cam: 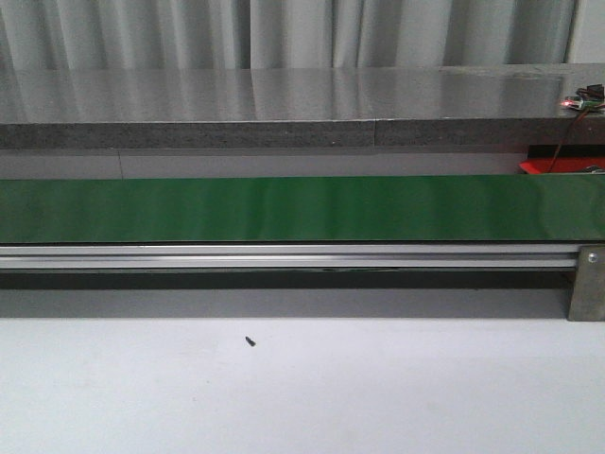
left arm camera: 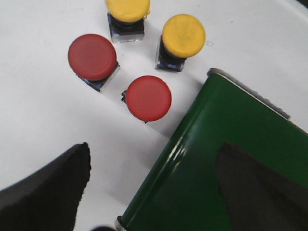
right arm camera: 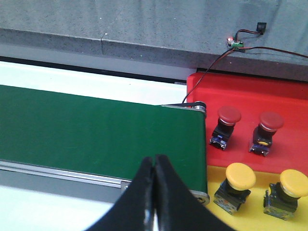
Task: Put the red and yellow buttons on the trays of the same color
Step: 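Move the left gripper over the red buttons and grasp one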
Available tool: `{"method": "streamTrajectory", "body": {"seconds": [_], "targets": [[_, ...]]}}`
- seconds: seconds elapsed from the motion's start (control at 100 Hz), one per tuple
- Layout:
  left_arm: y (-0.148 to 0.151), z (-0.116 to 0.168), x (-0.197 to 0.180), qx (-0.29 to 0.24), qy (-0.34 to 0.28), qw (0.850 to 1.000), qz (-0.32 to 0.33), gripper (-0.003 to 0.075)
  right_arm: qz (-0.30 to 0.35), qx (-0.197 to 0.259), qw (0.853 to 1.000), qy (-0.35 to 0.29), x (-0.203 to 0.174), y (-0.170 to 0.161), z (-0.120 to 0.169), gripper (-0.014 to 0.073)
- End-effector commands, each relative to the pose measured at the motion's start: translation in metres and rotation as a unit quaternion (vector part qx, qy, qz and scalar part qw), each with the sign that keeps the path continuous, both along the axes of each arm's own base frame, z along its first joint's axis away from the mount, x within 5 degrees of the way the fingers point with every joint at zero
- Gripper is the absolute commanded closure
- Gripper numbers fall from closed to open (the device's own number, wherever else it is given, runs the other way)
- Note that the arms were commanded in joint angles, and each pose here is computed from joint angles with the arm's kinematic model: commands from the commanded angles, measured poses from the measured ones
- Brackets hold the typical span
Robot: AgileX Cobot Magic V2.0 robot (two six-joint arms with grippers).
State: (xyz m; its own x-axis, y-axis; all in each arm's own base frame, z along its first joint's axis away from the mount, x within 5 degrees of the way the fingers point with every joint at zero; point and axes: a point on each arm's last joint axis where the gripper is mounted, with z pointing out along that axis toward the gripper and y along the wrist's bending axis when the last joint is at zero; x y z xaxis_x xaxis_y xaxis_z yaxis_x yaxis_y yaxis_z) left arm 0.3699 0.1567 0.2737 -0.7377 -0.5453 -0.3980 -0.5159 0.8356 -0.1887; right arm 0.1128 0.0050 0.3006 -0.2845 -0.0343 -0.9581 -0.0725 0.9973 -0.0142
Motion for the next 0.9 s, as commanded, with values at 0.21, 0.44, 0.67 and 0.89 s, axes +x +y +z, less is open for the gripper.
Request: {"method": "streamTrajectory", "body": {"seconds": [0.21,0.44,0.67,0.89], "targets": [[0.015,0.001,0.032,-0.028,-0.012,0.998,0.058,0.0202,-0.011,-0.001,0.999,-0.051,0.001,-0.002,0.015,0.0662],[0.021,-0.013,0.042,-0.037,-0.007,0.995,0.088,0.0206,-0.011,-0.001,0.999,-0.051,0.001,-0.002,0.015,0.0662],[0.024,-0.033,0.049,-0.045,0.005,0.995,0.091,0.0206,-0.011,-0.001,0.999,-0.051,0.001,-0.002,0.015,0.0662],[0.026,-0.044,0.053,-0.048,0.003,0.994,0.101,0.0229,-0.011,-0.001,0.999,-0.051,0.001,-0.002,0.015,0.0662]]}}
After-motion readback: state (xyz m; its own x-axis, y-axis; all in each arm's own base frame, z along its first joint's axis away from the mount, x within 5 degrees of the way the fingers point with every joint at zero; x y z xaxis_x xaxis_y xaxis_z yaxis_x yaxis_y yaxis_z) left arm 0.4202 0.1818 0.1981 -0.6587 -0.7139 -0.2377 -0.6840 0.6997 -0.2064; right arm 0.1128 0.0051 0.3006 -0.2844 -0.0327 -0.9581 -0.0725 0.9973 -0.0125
